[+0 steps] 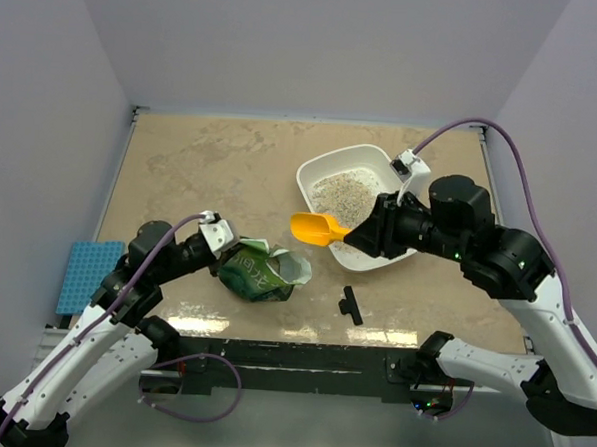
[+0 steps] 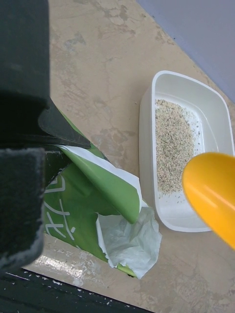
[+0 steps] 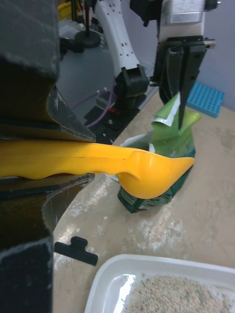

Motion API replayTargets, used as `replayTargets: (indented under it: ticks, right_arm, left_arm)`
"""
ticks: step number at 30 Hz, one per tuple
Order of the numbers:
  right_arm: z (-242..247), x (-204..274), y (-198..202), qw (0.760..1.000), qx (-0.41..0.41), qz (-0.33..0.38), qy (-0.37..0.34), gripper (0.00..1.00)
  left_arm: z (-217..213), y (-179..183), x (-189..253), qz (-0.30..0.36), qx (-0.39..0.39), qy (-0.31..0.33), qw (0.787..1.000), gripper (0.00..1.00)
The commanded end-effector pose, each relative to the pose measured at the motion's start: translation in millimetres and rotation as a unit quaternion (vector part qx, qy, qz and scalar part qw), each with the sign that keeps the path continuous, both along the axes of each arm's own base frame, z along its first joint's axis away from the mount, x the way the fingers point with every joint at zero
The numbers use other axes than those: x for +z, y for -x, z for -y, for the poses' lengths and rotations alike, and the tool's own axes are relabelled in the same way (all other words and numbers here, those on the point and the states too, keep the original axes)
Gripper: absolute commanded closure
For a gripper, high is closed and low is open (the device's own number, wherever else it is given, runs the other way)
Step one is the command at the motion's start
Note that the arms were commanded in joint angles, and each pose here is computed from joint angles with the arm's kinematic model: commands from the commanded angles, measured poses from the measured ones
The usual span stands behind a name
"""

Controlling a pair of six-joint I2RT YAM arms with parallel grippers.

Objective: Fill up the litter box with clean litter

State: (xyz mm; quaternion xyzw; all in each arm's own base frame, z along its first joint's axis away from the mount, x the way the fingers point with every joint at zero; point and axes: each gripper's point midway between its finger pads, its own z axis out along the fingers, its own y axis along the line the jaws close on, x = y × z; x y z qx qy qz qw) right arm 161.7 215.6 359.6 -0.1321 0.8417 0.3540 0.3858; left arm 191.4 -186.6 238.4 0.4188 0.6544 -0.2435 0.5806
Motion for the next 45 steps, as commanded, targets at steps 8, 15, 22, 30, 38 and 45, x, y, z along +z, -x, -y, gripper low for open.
replayTargets:
  ticks: [8,15,22,30,38,45]
  right_arm:
    - [0.3,-6.0,50.0,0.994,0.082,-0.069,-0.015,1.00]
    - [-6.1,-33.8,46.1,0.992,0.087,-0.096,0.007,1.00]
    - [-25.0,-48.2,30.3,0.990,0.087,-0.109,0.007,1.00]
    - [-40.4,-70.2,9.3,0.987,0.063,-0.144,0.031,1.00]
    - [-35.1,-90.7,-9.5,0.981,0.005,-0.173,0.083,1.00]
    - [-45.1,-121.9,-21.2,0.973,-0.023,-0.209,0.094,1.00]
  left_arm:
    - [1.2,0.1,25.5,0.019,0.002,0.020,1.000,1.00]
    - [0.2,1.6,28.4,0.022,0.003,0.024,0.999,1.00]
    - [-1.2,7.3,32.6,0.029,-0.002,0.031,0.999,1.00]
    - [1.7,11.0,31.2,0.029,-0.017,0.029,0.999,1.00]
    - [10.0,8.8,34.1,0.033,-0.031,0.047,0.998,1.00]
    - [14.3,5.6,27.0,0.033,-0.035,0.053,0.997,1.00]
